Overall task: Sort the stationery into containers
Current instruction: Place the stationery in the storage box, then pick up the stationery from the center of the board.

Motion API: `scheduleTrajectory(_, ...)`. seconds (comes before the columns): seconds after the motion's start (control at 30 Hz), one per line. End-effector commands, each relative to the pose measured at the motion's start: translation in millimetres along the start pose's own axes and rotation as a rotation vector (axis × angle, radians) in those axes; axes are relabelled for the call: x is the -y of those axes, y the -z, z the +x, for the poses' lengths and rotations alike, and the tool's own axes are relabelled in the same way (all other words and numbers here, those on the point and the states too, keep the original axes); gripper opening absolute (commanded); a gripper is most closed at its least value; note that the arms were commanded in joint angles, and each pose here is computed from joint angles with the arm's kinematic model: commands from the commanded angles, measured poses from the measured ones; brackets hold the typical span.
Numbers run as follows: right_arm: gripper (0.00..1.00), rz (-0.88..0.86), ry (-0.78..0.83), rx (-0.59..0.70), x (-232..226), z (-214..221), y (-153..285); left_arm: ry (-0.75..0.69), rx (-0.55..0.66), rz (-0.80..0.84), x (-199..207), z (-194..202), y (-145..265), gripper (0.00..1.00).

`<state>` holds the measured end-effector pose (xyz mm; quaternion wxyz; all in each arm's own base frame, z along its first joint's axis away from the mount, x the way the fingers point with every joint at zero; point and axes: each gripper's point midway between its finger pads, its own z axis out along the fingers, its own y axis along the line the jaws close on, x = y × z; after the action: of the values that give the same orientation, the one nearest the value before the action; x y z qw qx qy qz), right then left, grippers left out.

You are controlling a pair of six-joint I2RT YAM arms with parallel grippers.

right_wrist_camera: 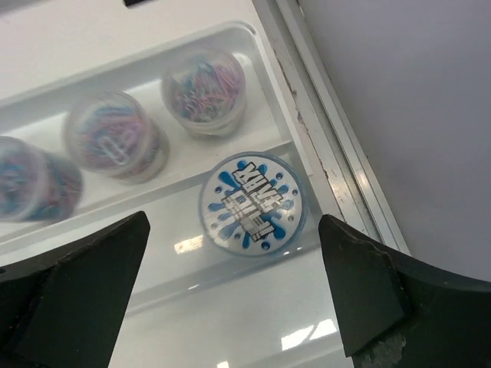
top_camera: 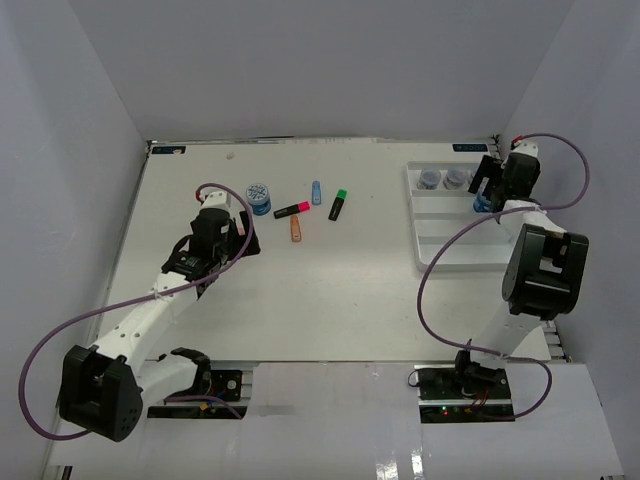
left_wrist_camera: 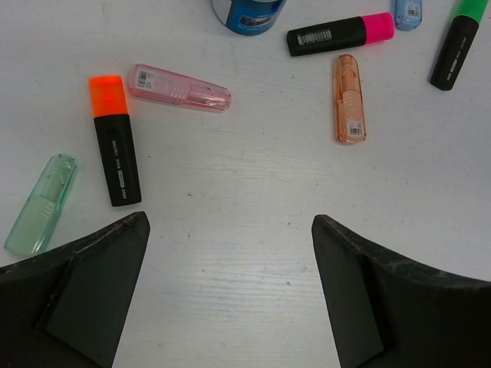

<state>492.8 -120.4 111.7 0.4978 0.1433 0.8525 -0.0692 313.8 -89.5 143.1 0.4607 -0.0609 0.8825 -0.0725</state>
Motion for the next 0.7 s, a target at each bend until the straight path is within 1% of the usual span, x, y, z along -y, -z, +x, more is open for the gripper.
scheduleTrajectory(0.0,0.97,-0.077,-0.057,0.142,-18.8,-54.6,50.6,0.051,0.008,0.011,6.2,-10.0,-0.3,0.98)
scheduleTrajectory(0.03,0.95,-0.098,-0.052,0.138,-26.7,-51.5,58.8,0.073,0.007,0.018,10.4,-14.8,-1.8,0.98)
scheduleTrajectory(0.07,0.94,-0.118,-0.049,0.171,-31.9,-64.4,75.9,0.084,-0.001,0.011,10.8,-16.2,-2.8,0.98)
scheduleTrajectory(0.1,0.94,-0.132,-0.042,0.161,-36.8,-61.7,84.2,0.097,-0.002,0.001,9.8,-19.6,-4.4,0.98)
scheduleTrajectory(0.13,0.94,-0.162,-0.027,0.155,-46.9,-56.3,92.7,0.115,-0.028,-0.015,9.0,-16.8,-11.4,0.98)
scheduleTrajectory(0.17,0.94,-0.217,-0.01,0.16,-58.1,-53.4,101.9,0.129,-0.03,-0.006,13.4,-27.1,-11.9,0.98)
scheduleTrajectory(0.2,0.94,-0.266,-0.002,0.207,-66.1,-62.7,121.8,0.142,-0.038,-0.016,12.5,-30.5,-15.5,0.98)
scheduleTrajectory(0.23,0.94,-0.312,-0.002,0.206,-75.2,-50.9,129.9,0.149,-0.046,-0.023,15.3,-36.9,-22.6,0.98)
scheduleTrajectory(0.27,0.94,-0.345,0.002,0.217,-80.9,-48.8,138.7,0.152,-0.044,-0.028,15.6,-41.4,-26.8,0.98)
scheduleTrajectory(0.3,0.93,-0.37,-0.003,0.264,-83.5,-57.6,157.4,0.155,-0.044,-0.033,15.7,-45.9,-31.8,0.98)
scheduleTrajectory(0.33,0.93,-0.426,0.0,0.256,-92.2,-46.1,165.9,0.155,-0.045,-0.039,15.6,-50.5,-36.9,0.98)
scheduleTrajectory(0.37,0.92,-0.466,0.003,0.295,-96.8,-51.8,183.5,0.143,-0.045,-0.041,19.3,-59.9,-47.4,0.98)
scheduleTrajectory(0.43,0.9,-0.557,-0.006,0.311,-110.4,-46.7,203.1,0.133,-0.041,-0.047,22.5,-69.9,-58.5,0.98)
scheduleTrajectory(0.47,0.9,-0.585,-0.011,0.344,-112.4,-43.5,215.9,0.118,-0.06,-0.063,21.5,-67.2,-71.1,0.98)
scheduleTrajectory(0.5,0.9,-0.609,-0.036,0.347,-115.6,-40.4,222.7,0.115,-0.031,-0.064,25.4,-83.5,-75.3,0.98)
scheduleTrajectory(0.53,0.9,-0.645,-0.035,0.356,-120.7,-37.6,230.9,0.107,-0.027,-0.072,26.4,-87.9,-81.5,0.98)
scheduleTrajectory(0.57,0.9,-0.657,-0.036,0.367,-121.3,-33.2,240.0,0.087,-0.053,-0.094,23.8,-82.0,-95.3,0.98)
scheduleTrajectory(0.6,0.9,-0.663,-0.032,0.368,-123.0,-30.5,244.0,0.084,-0.031,-0.101,25.9,-94.4,-100.2,0.98)
scheduleTrajectory(0.67,0.9,-0.682,-0.019,0.368,-128.1,-23.3,253.2,0.061,-0.069,-0.123,24.8,-86.9,-119.3,0.98)
